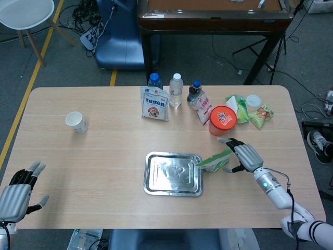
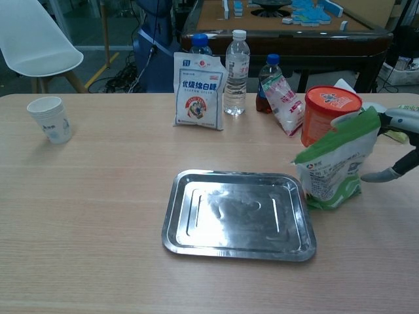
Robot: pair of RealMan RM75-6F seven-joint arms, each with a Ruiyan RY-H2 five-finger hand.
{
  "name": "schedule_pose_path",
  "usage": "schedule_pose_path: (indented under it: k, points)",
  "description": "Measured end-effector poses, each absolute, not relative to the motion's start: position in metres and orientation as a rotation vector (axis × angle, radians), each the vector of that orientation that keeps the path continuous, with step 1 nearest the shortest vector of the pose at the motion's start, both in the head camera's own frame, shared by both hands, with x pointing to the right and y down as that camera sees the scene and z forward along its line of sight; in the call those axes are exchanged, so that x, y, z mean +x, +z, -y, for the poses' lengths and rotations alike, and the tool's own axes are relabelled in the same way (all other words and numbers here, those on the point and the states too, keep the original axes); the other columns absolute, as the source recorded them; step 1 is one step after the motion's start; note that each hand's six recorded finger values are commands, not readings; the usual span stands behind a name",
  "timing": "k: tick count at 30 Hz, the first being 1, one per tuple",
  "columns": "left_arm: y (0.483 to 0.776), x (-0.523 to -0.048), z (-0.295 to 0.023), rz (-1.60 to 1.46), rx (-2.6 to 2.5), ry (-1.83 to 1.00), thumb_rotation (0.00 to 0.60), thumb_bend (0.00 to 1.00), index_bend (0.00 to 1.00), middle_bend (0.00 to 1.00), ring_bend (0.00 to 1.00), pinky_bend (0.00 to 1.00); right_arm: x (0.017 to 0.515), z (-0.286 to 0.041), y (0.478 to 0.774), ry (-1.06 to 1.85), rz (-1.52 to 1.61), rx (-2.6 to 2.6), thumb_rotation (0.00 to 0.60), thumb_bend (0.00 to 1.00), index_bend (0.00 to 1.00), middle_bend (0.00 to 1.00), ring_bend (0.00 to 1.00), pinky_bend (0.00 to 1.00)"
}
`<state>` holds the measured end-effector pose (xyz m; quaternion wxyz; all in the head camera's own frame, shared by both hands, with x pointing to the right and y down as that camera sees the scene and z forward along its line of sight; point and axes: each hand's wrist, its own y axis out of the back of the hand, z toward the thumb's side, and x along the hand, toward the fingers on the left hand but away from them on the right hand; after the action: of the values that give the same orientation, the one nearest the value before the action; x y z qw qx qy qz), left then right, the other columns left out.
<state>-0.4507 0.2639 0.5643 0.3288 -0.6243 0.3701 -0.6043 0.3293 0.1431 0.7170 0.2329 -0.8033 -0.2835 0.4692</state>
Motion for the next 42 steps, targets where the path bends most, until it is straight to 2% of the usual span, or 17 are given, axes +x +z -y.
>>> schedule_pose_path:
  k: [7,14,25,33,42]
  points:
    - [0.565,-0.450,-0.265,-0.962,-1.639,-1.585,0.600,0.22,0.10,0.06,0.15,0.08,0.330,-0.162,0.723,1.284,0.787,-2.266,0.600,0.00,0.12,0.18,0.13,0.20]
    - [0.566,-0.449,-0.265,-0.960,-1.645,-1.581,0.600,0.22,0.10,0.06,0.15,0.08,0.345,-0.179,0.716,1.319,0.802,-2.266,0.600,0.00,0.12,0.18,0.13,0.20]
    - [0.566,-0.448,-0.265,-0.953,-1.656,-1.576,0.600,0.22,0.10,0.05,0.15,0.08,0.349,-0.169,0.723,1.341,0.874,-2.229,0.600,0.00,0.12,0.21,0.13,0.20]
    - [0.565,-0.449,-0.268,-0.950,-1.657,-1.590,0.600,0.22,0.10,0.05,0.15,0.08,0.333,-0.170,0.738,1.322,0.833,-2.260,0.600,0.00,0.20,0.26,0.15,0.19]
    - [0.563,-0.450,-0.268,-0.952,-1.652,-1.588,0.600,0.22,0.10,0.05,0.15,0.08,0.323,-0.176,0.759,1.331,0.779,-2.284,0.600,0.09,0.30,0.32,0.21,0.19]
